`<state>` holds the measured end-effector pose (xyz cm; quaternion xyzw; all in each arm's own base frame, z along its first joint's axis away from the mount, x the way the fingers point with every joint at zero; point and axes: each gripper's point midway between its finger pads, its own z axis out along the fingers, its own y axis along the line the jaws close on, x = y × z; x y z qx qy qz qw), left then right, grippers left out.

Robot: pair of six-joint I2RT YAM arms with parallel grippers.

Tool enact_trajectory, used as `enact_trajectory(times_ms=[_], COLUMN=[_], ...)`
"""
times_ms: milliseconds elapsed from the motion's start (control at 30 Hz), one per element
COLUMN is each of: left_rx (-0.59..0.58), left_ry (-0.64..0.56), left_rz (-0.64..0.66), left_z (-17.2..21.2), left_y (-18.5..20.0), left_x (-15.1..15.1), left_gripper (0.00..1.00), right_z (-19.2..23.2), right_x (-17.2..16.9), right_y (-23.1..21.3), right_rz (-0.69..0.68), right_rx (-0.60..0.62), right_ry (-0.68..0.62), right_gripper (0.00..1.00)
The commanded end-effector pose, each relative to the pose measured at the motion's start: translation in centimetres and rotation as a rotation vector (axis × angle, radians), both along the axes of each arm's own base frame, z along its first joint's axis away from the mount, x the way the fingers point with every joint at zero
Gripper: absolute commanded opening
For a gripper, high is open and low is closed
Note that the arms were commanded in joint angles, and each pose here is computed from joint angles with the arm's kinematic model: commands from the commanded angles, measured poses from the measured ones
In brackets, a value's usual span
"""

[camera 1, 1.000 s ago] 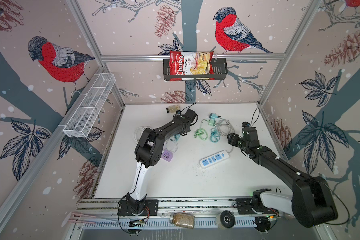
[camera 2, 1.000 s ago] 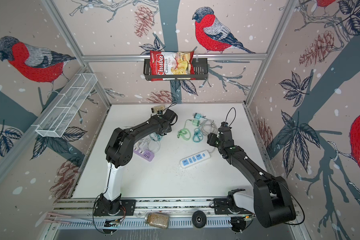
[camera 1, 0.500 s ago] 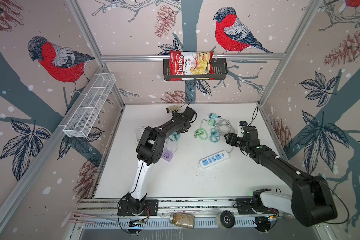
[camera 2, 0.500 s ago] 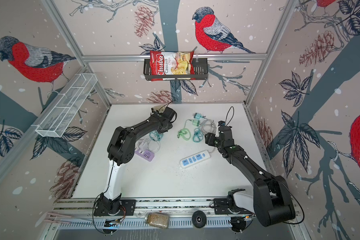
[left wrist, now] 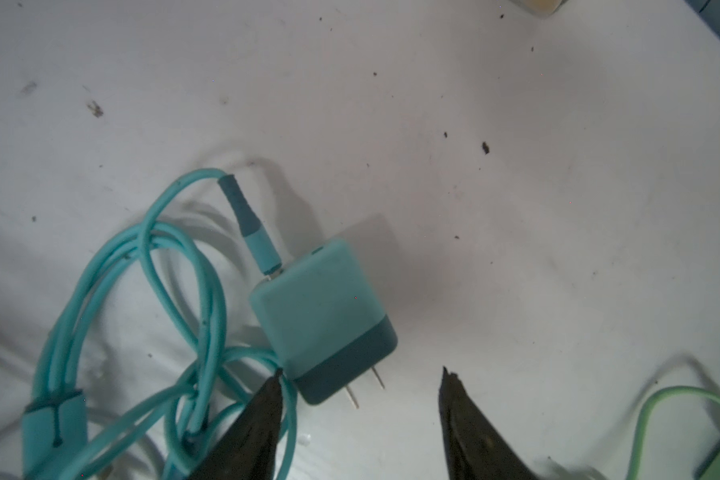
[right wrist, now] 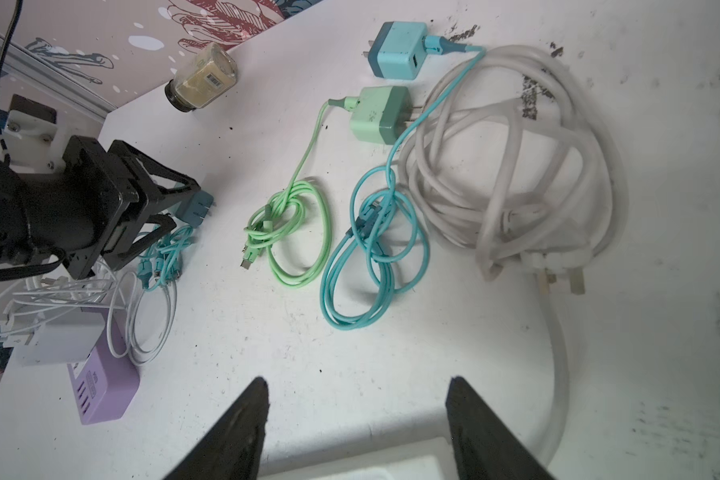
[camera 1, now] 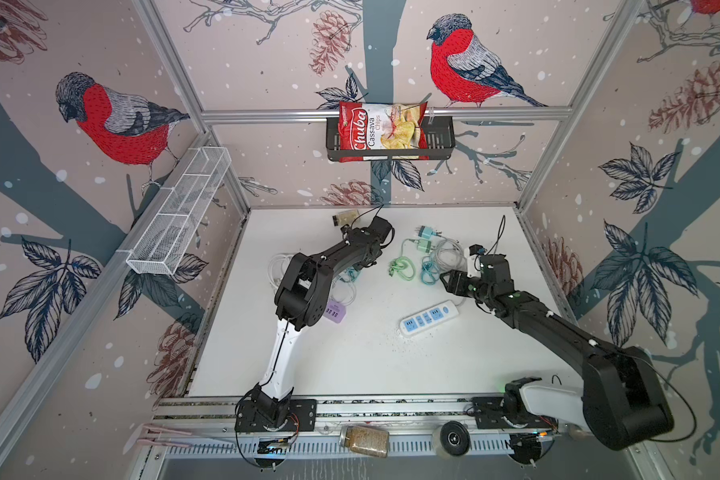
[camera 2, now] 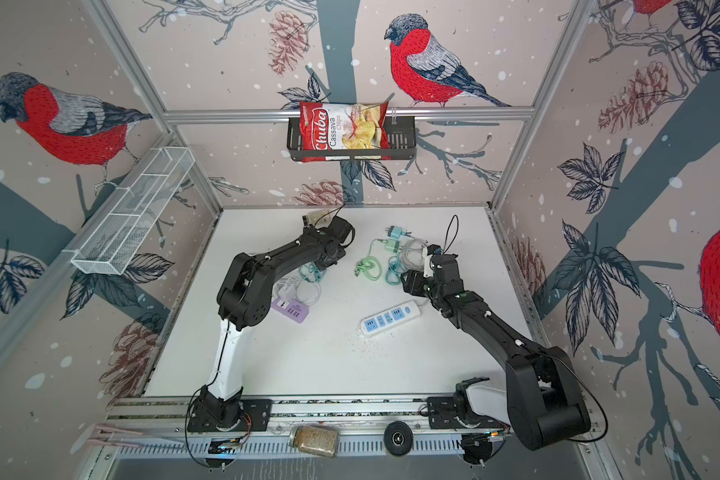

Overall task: Insert the plug
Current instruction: 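Close the left gripper on the teal charger body, prongs outward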

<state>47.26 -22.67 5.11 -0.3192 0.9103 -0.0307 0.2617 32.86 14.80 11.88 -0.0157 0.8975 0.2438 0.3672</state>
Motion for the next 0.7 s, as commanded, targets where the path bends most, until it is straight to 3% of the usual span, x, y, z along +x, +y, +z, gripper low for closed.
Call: enact_trajectory(times_ms=[0, 667], left_rx=[0.01, -0.039], left_ry=[-0.01, -0.001], left_rz=[0.038, 0.091], left_z=[0.1, -1.6], left_y=[0.5, 1.6], left_x=[0.4, 1.1], left_gripper=[0.61, 0.62], right_z=[0.6, -0.5], right_x=[0.1, -0.1], right_y=[0.9, 1.8], right_rz=[0.033, 0.07], right_rx=[0.016, 0.006], right_ry=[-0.029, 0.009], right_gripper=[0.69, 0.69])
